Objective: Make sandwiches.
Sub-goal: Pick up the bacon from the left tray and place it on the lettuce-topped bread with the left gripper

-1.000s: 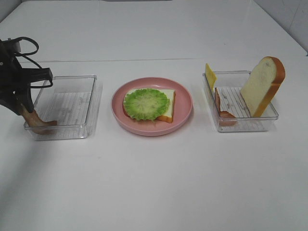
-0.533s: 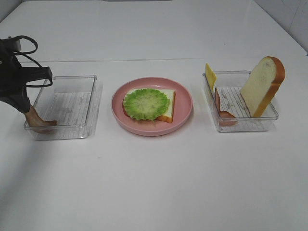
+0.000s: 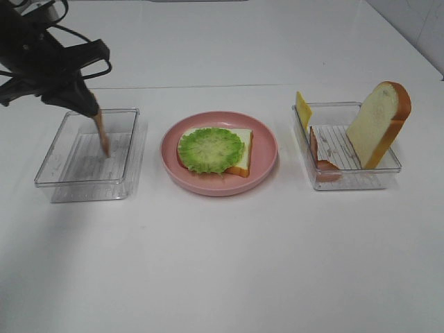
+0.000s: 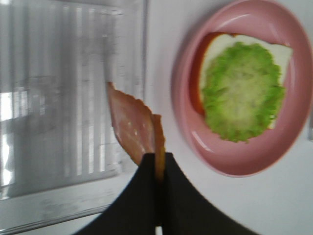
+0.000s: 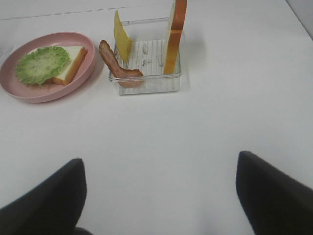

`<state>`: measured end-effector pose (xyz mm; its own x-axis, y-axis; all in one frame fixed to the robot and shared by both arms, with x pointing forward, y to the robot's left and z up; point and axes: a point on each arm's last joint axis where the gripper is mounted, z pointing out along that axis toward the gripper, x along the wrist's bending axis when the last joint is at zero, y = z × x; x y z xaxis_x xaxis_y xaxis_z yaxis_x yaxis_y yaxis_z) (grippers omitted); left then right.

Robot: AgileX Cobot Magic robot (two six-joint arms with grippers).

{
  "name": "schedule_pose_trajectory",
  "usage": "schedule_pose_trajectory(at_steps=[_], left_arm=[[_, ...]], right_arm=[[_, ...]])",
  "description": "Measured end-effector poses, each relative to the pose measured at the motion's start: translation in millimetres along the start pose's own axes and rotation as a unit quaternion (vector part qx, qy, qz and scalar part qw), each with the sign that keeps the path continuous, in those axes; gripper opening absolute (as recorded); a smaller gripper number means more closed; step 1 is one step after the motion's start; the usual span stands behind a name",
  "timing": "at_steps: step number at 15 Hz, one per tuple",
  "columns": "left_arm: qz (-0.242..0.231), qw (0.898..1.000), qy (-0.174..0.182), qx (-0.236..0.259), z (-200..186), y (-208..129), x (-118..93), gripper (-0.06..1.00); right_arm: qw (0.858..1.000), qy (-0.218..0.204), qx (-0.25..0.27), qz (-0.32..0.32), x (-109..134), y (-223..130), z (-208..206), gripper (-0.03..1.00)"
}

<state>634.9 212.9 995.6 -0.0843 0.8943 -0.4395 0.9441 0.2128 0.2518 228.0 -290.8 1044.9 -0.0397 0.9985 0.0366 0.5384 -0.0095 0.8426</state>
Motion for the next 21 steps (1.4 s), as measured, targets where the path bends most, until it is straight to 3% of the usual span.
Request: schedule_pose_trajectory(at_steps=[3, 7, 8, 9, 10, 13, 15, 18, 21], left_arm=[[0.016, 0.997, -0.078, -0.024, 7, -5, -36, 0.0], [0.007, 0.983, -0.184, -0.022, 32, -15, -79, 0.0], [0.007, 0.983, -0.184, -0.022, 32, -15, -79, 0.0], [0.011, 0.977, -0.214, -0.007, 50, -21, -96, 0.0], [0.014, 0.975, -0.222, -0.002, 57, -22, -105, 0.0], [0.025, 0.971, -0.238, 0.024, 82, -26, -124, 0.0], [0.025, 0.971, -0.233, 0.037, 96, -29, -123, 0.0], [0.055, 0.979, -0.193, 0.035, 101, -25, -109, 0.0], [0.051, 0.987, -0.145, 0.039, 106, -21, -94, 0.0]], right_arm=[[1.0, 0.0, 0.0, 0.0, 0, 0, 0, 0.78], [1.0, 0.0, 0.0, 0.0, 0, 0, 0, 0.78], [1.0, 0.0, 0.0, 0.0, 0, 0, 0, 0.78], [1.0, 0.0, 0.0, 0.0, 0, 0, 0, 0.78], [1.0, 0.0, 0.0, 0.0, 0, 0, 0, 0.78], [1.0, 0.0, 0.0, 0.0, 0, 0, 0, 0.78], [1.0, 0.0, 0.0, 0.0, 0, 0, 0, 0.78], [1.0, 0.0, 0.0, 0.0, 0, 0, 0, 0.78], [1.0, 0.0, 0.0, 0.0, 0, 0, 0, 0.78]])
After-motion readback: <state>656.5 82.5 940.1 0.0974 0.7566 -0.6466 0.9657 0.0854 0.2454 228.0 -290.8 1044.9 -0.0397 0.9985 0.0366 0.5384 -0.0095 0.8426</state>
